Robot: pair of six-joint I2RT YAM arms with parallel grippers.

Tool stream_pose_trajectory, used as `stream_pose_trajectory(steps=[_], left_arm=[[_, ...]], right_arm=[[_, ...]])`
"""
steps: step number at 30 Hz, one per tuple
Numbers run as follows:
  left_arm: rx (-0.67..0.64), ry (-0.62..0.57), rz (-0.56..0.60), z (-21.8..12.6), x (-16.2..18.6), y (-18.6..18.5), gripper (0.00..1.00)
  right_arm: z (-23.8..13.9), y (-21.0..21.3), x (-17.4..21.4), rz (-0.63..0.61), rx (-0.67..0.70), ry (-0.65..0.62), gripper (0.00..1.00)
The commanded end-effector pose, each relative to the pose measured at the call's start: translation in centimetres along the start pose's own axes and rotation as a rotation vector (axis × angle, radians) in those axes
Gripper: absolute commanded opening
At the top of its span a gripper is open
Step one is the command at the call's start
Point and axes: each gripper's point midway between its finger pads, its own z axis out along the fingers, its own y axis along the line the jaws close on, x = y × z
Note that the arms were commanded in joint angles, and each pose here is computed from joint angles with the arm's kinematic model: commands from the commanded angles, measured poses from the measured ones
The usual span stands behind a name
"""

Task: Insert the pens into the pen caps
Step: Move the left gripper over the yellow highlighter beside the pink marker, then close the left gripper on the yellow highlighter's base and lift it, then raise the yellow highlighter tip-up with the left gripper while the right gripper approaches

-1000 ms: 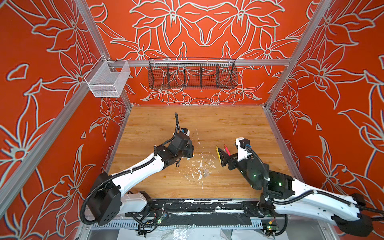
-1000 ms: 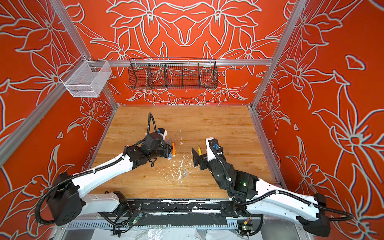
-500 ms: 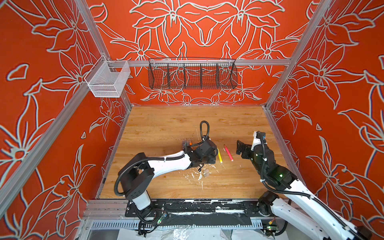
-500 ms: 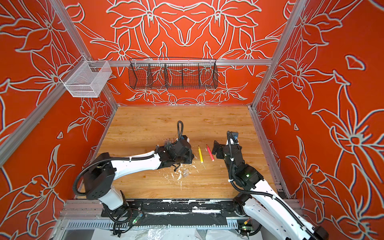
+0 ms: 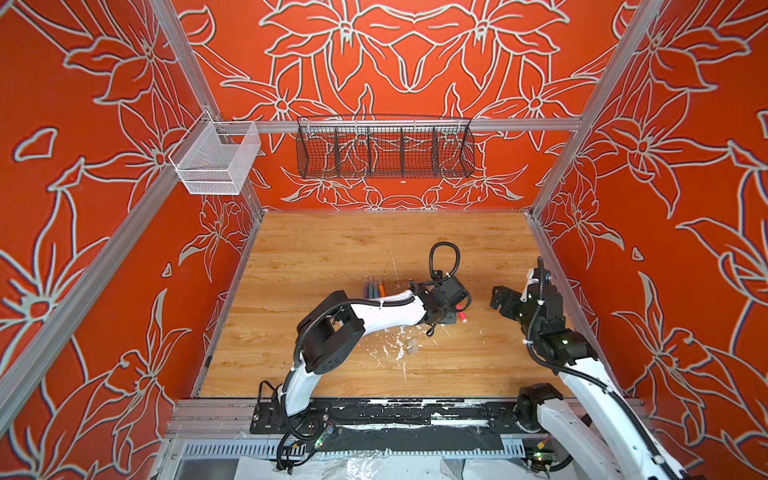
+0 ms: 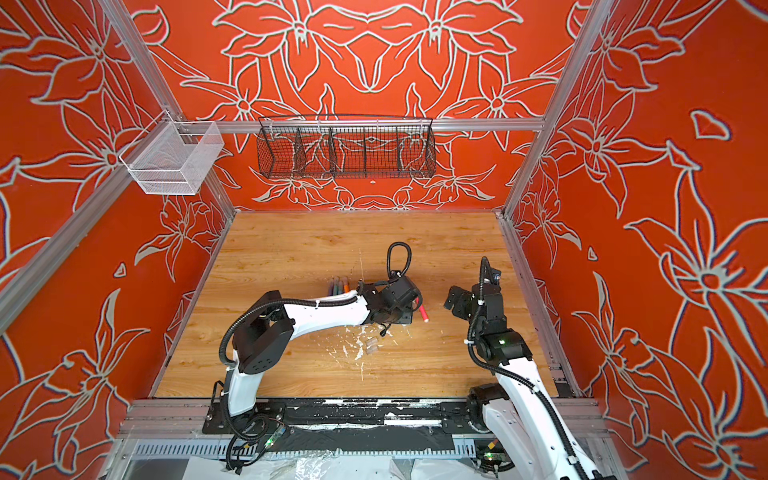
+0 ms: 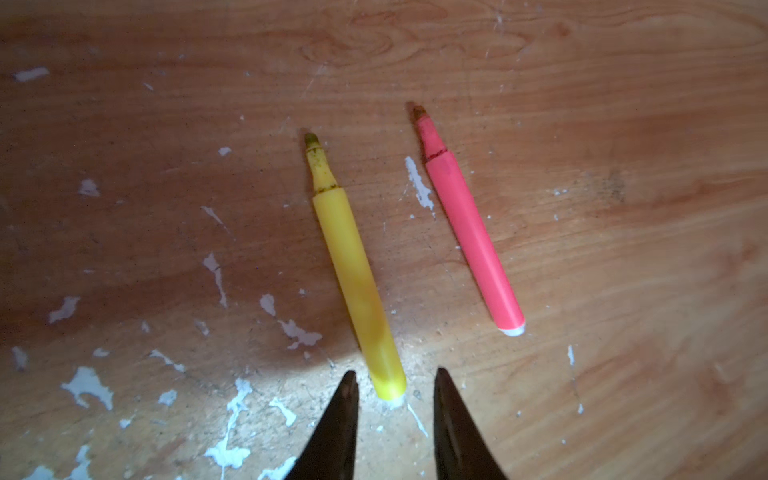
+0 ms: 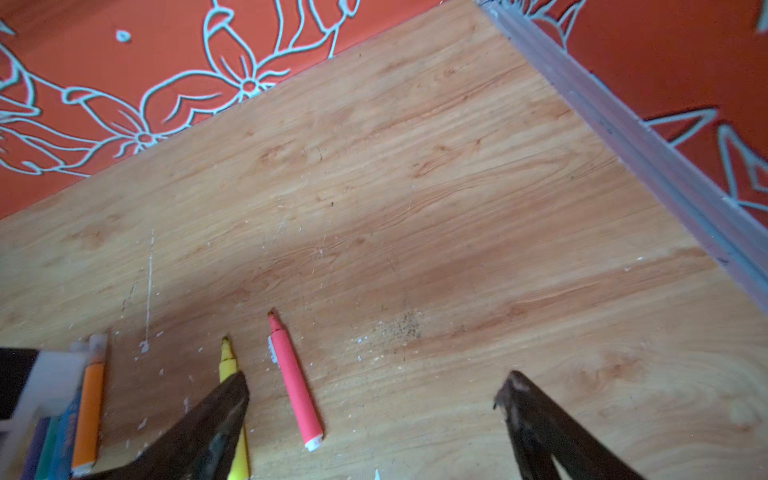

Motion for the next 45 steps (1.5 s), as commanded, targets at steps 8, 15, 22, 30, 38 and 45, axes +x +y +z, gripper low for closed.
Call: stream_pose_trajectory(steps=[8, 15, 22, 30, 38, 45], left_arm=[[-0.136, 0.055, 0.021, 2.3, 1.3, 1.6, 0.28], [-0.198, 0.082, 0.033, 4.1, 2.0, 2.4, 0.24], [-0.215, 0.075, 0.045, 4.5, 2.0, 2.8, 0.12], [-0.177, 0.082, 0.043, 3.7, 1.3, 3.5, 0.0], [-0.095, -0.052, 0.148, -6.8, -4.5, 3.4, 0.0], [0.007, -0.249, 0.264, -15.7, -7.9, 4.6, 0.0]], right_arm=[[-0.8, 1.5, -0.1, 0.035, -0.105, 0.005, 0.97], [-1.0, 1.9, -0.2, 0.041, -0.13, 0.007, 0.97], [-1.4, 2.5, -0.3, 0.056, -0.175, -0.018, 0.97], [-2.1, 2.3, -0.5, 0.07, -0.173, -0.03, 0.97], [-1.6, 3.9, -0.4, 0.081, -0.248, 0.007, 0.97], [-2.6, 5.6, -1.6, 0.143, -0.331, 0.009, 0.97]])
